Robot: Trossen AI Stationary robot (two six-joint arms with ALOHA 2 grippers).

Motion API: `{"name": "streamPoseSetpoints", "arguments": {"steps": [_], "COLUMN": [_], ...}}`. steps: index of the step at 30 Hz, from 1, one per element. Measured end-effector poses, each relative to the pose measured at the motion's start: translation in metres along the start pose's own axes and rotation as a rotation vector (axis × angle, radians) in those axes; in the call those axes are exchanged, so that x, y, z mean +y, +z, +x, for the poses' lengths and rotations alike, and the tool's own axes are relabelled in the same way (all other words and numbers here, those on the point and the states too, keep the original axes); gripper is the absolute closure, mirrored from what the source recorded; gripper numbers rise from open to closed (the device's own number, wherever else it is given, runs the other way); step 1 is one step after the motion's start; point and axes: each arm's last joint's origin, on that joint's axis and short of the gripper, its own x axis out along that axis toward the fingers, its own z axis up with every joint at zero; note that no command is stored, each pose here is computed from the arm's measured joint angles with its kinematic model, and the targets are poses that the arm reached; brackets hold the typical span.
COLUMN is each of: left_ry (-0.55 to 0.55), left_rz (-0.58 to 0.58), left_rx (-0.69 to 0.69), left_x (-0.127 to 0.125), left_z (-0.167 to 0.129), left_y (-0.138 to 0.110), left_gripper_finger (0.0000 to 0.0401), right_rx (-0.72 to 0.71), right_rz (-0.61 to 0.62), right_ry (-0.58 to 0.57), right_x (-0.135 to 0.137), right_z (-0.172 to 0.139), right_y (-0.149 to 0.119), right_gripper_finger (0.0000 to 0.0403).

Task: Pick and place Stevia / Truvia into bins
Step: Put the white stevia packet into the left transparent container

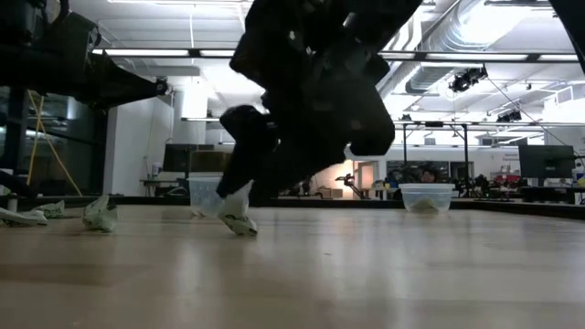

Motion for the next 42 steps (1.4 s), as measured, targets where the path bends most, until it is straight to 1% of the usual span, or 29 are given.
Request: {"name": "streamPoseSetpoints", "arguments": {"steps": [7, 16, 19, 22, 27, 30, 34, 36, 38, 40, 41, 42], "left_ry": [-0.005, -0.007, -0.007, -0.006, -0.006, -0.006, -0.006, -0.006, -0.006, -0.006, -0.006, -0.006], "left_rz": [0.0, 0.0, 0.0, 0.0, 0.0, 0.0, 0.0, 0.0, 0.0, 0.0, 0.0, 0.0], "left_rx": [0.0, 0.0, 0.0, 0.0, 0.0, 0.001, 0.001, 0.001, 0.0, 0.001, 0.0, 0.0], "left_x": [0.0, 0.0, 0.0, 0.0, 0.0, 0.0, 0.0, 0.0, 0.0, 0.0, 0.0, 0.0], "left_z": [0.0, 0.0, 0.0, 0.0, 0.0, 0.0, 0.0, 0.0, 0.0, 0.0, 0.0, 0.0], "left_y": [0.0, 0.0, 0.0, 0.0, 0.0, 0.0, 0.0, 0.0, 0.0, 0.0, 0.0, 0.0], "left_gripper_finger": [0.0256, 0.0256, 0.0256, 0.0256, 0.0256, 0.0256, 0.0256, 0.0256, 0.0256, 0.0256, 0.0256, 0.0256], "right_rx": [0.017, 0.008, -0.006, -0.009, -0.013, -0.004, 0.023, 0.018, 0.009, 0.023, 0.037, 0.043], "right_rz": [0.004, 0.001, -0.001, 0.006, 0.008, 0.015, 0.02, 0.019, 0.011, -0.011, -0.027, -0.047], "right_ry": [-0.004, -0.006, -0.01, 0.012, 0.017, 0.019, 0.026, 0.028, 0.015, -0.026, -0.07, -0.122], "right_x": [0.0, 0.0, -0.001, -0.001, -0.001, -0.002, -0.002, -0.002, -0.004, -0.008, -0.011, -0.016], "right_z": [0.002, 0.002, 0.01, 0.02, 0.021, 0.021, 0.02, 0.02, 0.02, 0.017, 0.016, 0.012], "right_y": [-0.003, -0.002, -0.004, -0.011, -0.012, -0.013, -0.016, -0.016, -0.015, -0.014, -0.011, -0.006], "right_gripper_finger": [0.0176, 0.0204, 0.0211, 0.0212, 0.0215, 0.0224, 0.0256, 0.0284, 0.032, 0.0363, 0.038, 0.0388]}}
